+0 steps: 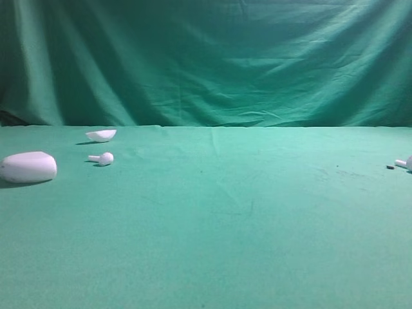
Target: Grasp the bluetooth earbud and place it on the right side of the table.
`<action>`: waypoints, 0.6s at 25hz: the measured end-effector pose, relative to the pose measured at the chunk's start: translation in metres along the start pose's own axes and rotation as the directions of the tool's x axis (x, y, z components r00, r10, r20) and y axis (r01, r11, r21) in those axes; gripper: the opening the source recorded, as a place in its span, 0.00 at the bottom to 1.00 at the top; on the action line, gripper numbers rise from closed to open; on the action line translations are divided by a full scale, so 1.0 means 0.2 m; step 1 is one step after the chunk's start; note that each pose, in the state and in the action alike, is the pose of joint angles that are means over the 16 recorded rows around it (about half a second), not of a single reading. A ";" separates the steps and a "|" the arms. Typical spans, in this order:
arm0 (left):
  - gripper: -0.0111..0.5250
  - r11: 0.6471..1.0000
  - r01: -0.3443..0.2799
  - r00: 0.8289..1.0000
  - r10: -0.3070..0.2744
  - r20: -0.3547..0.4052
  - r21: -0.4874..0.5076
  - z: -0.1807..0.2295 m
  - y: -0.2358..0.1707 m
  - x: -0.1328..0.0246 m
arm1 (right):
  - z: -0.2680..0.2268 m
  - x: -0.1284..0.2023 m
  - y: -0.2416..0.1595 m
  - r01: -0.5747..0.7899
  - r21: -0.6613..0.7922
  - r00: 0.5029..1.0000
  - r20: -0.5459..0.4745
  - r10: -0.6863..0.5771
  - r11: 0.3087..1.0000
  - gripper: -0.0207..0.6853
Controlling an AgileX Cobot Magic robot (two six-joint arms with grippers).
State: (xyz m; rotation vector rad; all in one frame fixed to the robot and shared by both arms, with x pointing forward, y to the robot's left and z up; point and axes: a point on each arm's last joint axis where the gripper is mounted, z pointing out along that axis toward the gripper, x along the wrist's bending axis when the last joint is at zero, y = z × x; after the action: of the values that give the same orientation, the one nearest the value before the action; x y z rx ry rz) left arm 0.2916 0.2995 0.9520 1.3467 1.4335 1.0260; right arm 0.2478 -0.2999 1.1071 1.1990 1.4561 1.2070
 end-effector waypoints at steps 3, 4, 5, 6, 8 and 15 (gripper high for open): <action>0.02 1.000 0.000 1.000 0.000 0.000 0.000 0.00 0.00 0.00 | 0.07 0.00 -0.13 0.011 -0.026 1.000 0.027 -0.011 1.000 0.03; 0.02 1.000 0.000 1.000 0.000 0.000 0.000 0.00 0.00 0.00 | 0.10 0.00 -0.17 0.012 -0.031 0.999 0.033 -0.011 0.999 0.03; 0.02 1.000 0.000 1.000 0.000 0.000 0.000 0.00 0.00 0.00 | 0.13 0.01 -0.22 0.010 -0.033 0.999 0.039 -0.009 0.999 0.03; 0.02 1.000 0.000 1.000 0.000 0.000 0.000 0.00 0.00 0.00 | 0.16 0.01 -0.28 0.007 -0.031 0.999 0.044 -0.006 0.999 0.03; 0.02 1.000 0.000 1.000 0.000 0.000 0.000 0.00 0.00 0.00 | 0.21 0.01 -0.38 -0.004 -0.020 0.999 0.050 0.005 1.000 0.03; 0.02 1.000 0.000 1.000 0.000 0.000 0.000 0.00 0.00 0.00 | 0.31 0.02 -0.65 -0.079 0.065 0.996 0.057 0.076 0.995 0.03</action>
State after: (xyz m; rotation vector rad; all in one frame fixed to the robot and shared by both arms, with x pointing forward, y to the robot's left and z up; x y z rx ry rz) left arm 0.2916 0.2995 0.9520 1.3467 1.4335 1.0260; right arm 0.2901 -0.2949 0.9683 1.3348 1.4316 1.1761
